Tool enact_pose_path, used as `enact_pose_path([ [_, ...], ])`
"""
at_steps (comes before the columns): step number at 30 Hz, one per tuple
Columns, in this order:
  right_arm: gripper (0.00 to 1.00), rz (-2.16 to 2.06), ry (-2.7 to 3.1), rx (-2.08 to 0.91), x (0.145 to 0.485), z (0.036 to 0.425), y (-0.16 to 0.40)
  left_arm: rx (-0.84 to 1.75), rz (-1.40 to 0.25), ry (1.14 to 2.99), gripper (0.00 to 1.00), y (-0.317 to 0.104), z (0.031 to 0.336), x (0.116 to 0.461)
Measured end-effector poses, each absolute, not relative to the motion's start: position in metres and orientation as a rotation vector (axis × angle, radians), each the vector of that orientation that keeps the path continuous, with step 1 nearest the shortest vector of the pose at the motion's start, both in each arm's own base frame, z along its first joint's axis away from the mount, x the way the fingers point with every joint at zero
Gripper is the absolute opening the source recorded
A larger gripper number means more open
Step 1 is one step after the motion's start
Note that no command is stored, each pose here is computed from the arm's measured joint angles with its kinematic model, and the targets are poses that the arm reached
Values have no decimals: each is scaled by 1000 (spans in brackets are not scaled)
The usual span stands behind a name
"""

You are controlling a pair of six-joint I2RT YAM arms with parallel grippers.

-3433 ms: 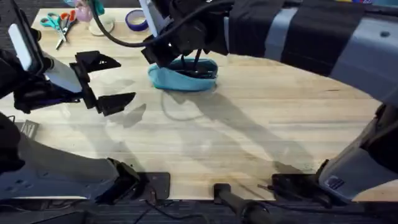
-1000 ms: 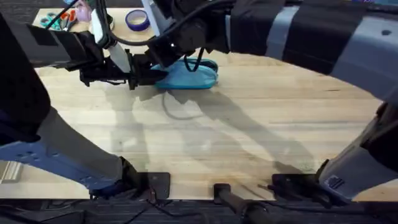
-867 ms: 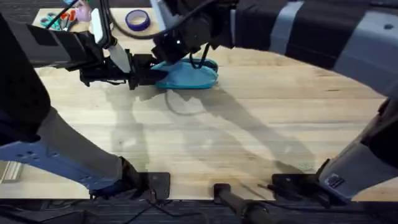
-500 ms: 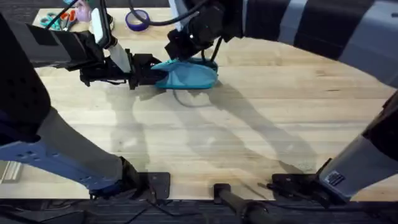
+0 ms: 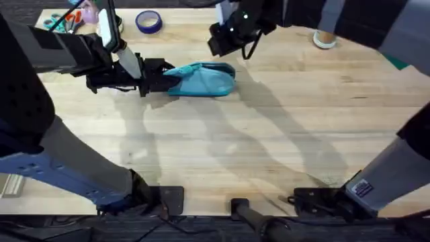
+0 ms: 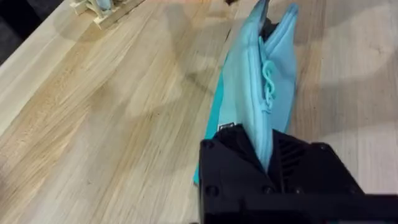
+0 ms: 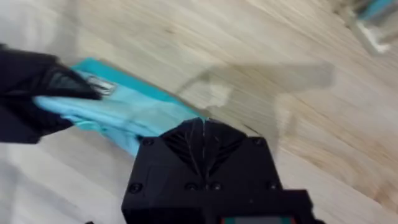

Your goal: Unzip the bag, pick up the pens from the table one at a time and place them inside, then zip the bag closed.

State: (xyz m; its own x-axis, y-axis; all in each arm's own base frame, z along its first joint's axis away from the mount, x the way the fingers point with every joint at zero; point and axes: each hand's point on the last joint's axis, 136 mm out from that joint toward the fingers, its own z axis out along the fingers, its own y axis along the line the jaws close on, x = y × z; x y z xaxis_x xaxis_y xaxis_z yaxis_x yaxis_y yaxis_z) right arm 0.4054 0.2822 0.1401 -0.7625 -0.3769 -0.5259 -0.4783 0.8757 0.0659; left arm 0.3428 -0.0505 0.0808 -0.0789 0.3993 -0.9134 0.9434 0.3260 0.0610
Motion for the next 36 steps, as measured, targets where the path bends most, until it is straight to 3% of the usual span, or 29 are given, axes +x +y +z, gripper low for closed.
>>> enact_pose_path([
  [9,32,189,2562,-549,413,140,257,1229,-729,1655,46,-50,81,343],
  [16,34,209,2505,-527,400,184,248,1229,-729,1655,46,-50,81,343],
  [18,219,218,2487,-512,394,200,243,1229,-729,1655,46,-50,81,343],
  [23,929,218,2484,-512,380,217,234,1229,-729,1655,45,-50,81,343],
  [24,978,217,2489,-514,378,218,233,1229,-729,1655,45,-51,81,343],
  [33,997,239,2476,-584,357,226,249,1229,-729,1655,48,-50,81,343],
  [35,997,244,2473,-601,354,226,253,1230,-727,1652,143,-50,81,343],
  [36,997,246,2472,-608,352,226,255,1227,-728,1649,263,-50,82,343],
])
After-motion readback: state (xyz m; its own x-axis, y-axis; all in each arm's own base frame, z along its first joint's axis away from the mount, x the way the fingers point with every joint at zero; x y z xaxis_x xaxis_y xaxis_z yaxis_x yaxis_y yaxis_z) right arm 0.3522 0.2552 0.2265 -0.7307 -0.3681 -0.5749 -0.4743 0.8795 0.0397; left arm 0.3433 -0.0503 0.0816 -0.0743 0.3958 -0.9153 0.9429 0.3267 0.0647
